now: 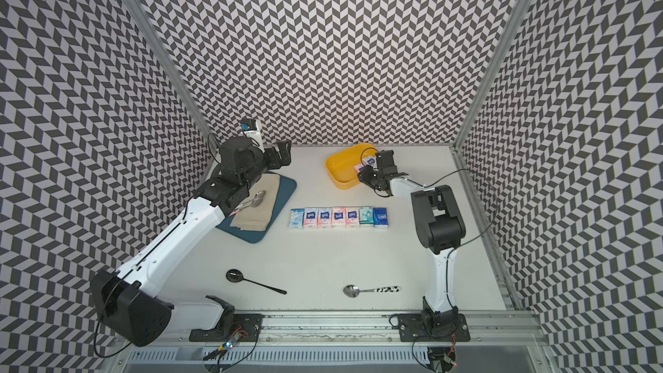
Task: Take the pocket tissues out of the storage box
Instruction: Adjust the storage box at the center of the board.
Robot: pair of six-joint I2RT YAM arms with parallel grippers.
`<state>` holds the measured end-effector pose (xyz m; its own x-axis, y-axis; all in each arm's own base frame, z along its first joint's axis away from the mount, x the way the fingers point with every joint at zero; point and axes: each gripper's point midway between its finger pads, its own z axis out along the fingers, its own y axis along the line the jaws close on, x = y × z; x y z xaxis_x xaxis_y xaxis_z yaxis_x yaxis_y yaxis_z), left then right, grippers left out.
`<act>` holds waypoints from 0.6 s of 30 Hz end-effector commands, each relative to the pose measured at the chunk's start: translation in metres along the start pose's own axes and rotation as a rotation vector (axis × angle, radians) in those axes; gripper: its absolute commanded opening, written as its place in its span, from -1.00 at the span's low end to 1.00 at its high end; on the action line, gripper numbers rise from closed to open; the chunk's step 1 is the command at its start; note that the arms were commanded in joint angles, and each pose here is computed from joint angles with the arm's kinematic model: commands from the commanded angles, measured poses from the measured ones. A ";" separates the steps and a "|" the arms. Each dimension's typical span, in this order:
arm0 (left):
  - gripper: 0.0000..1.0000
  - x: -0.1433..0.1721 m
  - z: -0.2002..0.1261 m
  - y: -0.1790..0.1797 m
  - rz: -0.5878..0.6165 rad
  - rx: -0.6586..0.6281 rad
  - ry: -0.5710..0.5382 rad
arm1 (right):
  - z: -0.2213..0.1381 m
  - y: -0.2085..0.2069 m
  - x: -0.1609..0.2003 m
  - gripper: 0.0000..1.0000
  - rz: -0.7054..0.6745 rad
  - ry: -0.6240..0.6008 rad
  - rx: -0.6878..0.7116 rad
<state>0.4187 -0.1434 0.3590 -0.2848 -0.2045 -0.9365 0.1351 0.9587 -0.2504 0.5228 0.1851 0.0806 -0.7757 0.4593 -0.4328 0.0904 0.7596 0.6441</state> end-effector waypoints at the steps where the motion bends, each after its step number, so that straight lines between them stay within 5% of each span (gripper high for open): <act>1: 0.99 -0.015 -0.011 -0.001 -0.002 0.015 -0.041 | 0.007 -0.007 -0.013 -0.42 0.002 -0.024 0.006; 18: 0.99 -0.016 -0.010 0.003 -0.003 0.005 -0.041 | -0.007 -0.026 -0.048 -0.64 -0.190 -0.032 0.133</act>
<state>0.4184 -0.1391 0.3615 -0.2781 -0.2090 -0.9375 0.1280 0.9593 -0.2518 0.5480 0.1522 0.0882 -0.7701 0.3808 -0.5119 0.0610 0.8426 0.5350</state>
